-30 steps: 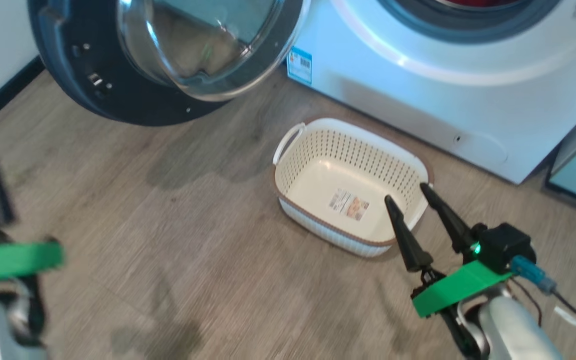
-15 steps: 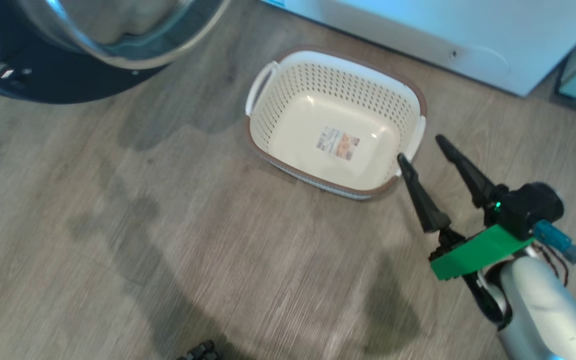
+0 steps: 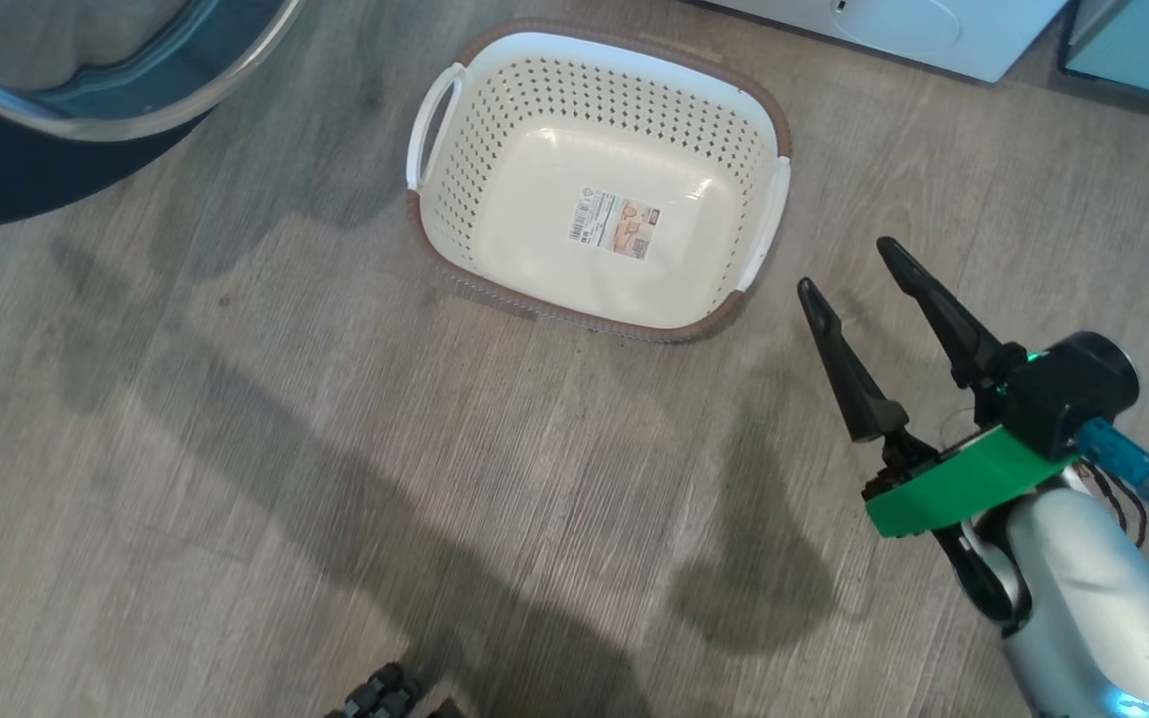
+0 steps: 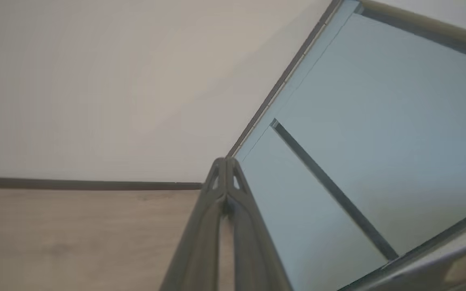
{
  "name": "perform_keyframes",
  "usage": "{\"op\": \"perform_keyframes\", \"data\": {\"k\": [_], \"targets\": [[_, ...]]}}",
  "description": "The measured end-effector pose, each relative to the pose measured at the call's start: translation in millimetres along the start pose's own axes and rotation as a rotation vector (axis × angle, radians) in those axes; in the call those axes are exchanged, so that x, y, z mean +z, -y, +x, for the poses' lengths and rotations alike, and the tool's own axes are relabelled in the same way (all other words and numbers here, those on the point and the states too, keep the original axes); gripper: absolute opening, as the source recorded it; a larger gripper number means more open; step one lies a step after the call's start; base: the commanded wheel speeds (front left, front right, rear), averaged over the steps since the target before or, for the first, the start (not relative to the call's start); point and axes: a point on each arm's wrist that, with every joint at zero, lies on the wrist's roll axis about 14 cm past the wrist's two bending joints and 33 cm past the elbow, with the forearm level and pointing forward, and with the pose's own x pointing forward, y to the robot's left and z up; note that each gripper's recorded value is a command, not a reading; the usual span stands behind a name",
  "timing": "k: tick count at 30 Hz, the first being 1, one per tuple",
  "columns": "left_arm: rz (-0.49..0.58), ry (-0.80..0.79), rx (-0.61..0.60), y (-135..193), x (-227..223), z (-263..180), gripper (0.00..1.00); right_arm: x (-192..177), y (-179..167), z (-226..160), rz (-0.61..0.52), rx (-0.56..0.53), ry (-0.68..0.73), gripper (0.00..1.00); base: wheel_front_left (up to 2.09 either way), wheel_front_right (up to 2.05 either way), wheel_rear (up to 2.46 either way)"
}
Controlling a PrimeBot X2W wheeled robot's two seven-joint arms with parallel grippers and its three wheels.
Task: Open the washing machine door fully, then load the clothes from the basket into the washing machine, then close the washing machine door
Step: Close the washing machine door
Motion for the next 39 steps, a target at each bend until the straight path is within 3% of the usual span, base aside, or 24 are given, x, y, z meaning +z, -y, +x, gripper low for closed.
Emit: {"op": "perform_keyframes", "data": {"k": [3, 5, 15, 34, 39], "targets": [[-0.297, -0.089, 0.09, -2, -22, 2, 0.0, 4, 2, 0, -0.007, -0.006, 0.01, 1.0, 0.0, 0.0, 0.0], [-0.383, -0.137, 0.082, 8, -30, 4, 0.0, 6, 3, -1, -0.008, -0.009, 0.013, 1.0, 0.0, 0.0, 0.0], [-0.417, -0.358, 0.044, 26, -73, -7, 0.0, 9, 3, -4, -0.013, -0.018, 0.016, 1.0, 0.0, 0.0, 0.0], [-0.553, -0.545, -0.068, 47, -79, -36, 0.0, 41, -14, -12, -0.023, -0.029, 0.072, 1.0, 0.0, 0.0, 0.0], [-0.609, -0.631, -0.159, 66, -80, -54, 0.0, 55, -20, -17, -0.039, -0.032, 0.096, 1.0, 0.0, 0.0, 0.0]]}}
